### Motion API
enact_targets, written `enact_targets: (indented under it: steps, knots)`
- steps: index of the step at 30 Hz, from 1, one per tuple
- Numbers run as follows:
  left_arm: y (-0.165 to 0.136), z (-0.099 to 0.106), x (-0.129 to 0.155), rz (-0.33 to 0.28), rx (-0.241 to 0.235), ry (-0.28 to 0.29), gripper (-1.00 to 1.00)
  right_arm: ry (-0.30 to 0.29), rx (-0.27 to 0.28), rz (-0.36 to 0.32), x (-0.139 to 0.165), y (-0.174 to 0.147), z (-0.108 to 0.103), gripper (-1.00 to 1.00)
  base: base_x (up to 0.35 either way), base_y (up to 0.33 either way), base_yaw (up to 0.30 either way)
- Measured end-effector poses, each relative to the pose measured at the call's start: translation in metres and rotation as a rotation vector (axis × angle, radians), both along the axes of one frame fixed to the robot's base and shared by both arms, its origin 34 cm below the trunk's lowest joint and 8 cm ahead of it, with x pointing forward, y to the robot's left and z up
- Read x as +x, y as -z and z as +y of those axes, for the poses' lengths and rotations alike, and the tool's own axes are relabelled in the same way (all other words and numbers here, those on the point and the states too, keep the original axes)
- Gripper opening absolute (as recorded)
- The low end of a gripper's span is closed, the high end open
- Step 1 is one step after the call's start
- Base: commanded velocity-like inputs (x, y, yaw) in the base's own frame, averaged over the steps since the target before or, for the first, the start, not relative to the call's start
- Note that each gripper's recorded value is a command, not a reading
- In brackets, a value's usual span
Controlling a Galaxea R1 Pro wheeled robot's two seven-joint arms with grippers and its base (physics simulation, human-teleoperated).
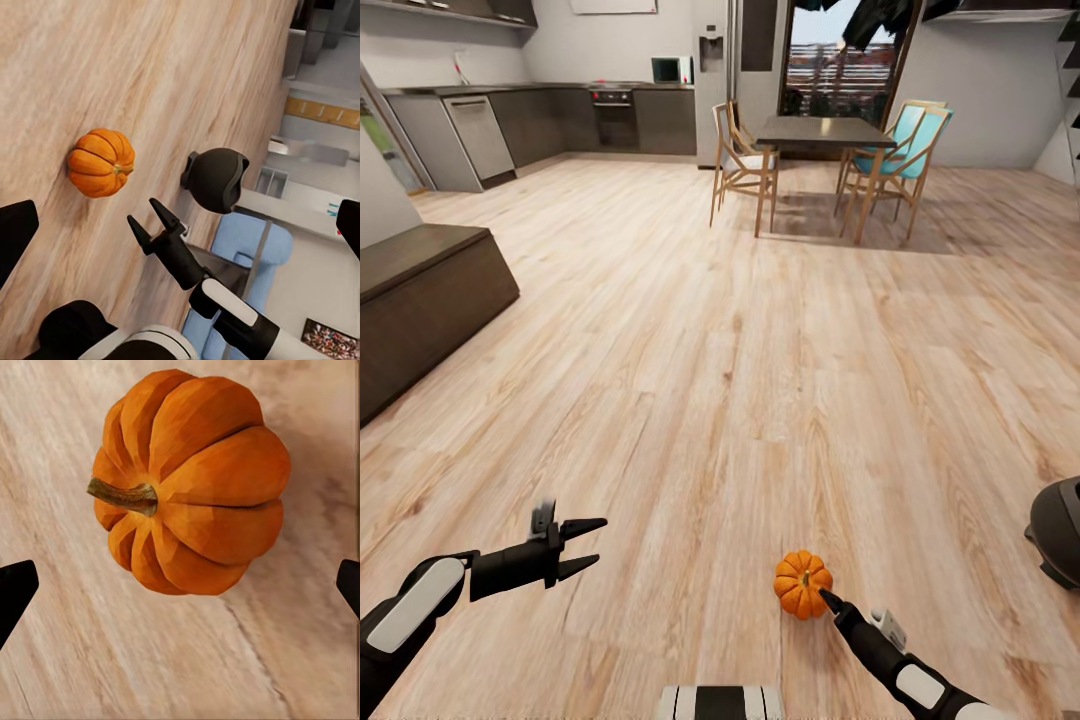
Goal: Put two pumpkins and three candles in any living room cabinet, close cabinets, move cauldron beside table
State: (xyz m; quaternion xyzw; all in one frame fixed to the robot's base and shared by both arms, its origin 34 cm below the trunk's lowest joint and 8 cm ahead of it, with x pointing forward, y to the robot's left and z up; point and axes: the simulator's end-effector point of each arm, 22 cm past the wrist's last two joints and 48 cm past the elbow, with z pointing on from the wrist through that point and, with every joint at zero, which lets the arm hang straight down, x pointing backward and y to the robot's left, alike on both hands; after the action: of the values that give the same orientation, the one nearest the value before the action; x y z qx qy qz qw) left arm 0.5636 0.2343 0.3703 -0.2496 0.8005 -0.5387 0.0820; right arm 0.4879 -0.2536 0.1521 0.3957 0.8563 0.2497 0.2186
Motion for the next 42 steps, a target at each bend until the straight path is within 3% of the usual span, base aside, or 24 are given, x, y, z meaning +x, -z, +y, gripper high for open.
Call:
enact_targets:
  steps: [7, 24, 28, 31, 35, 37, 42]
  knots:
    - [0.014, 0.0, -0.004, 0.027, 0.0, 0.001, 1.0, 0.004, -0.004, 0.033, -0.011, 0.013, -0.003, 1.0, 0.0, 0.0, 0.0]
    - [0.026, -0.002, -0.007, 0.05, -0.005, 0.002, 1.0, -0.008, 0.023, 0.023, -0.015, 0.018, 0.002, 1.0, 0.0, 0.0, 0.0]
    - [0.01, -0.012, -0.004, 0.013, -0.07, 0.012, 1.0, -0.008, 0.024, 0.022, -0.015, 0.018, 0.003, 1.0, 0.0, 0.0, 0.0]
    - [-0.017, -0.039, -0.011, -0.038, -0.191, 0.063, 1.0, -0.008, 0.024, 0.021, -0.015, 0.018, 0.003, 1.0, 0.0, 0.0, 0.0]
    - [-0.061, -0.079, -0.021, -0.123, -0.313, 0.162, 1.0, -0.01, 0.031, 0.012, -0.013, 0.016, 0.004, 1.0, 0.0, 0.0, 0.0]
    - [-0.079, -0.093, -0.027, -0.159, -0.346, 0.203, 1.0, -0.011, 0.032, 0.01, -0.013, 0.016, 0.004, 1.0, 0.0, 0.0, 0.0]
    - [-0.085, -0.107, -0.041, -0.16, -0.374, 0.242, 1.0, -0.013, 0.034, 0.012, -0.014, 0.018, 0.006, 1.0, 0.0, 0.0, 0.0]
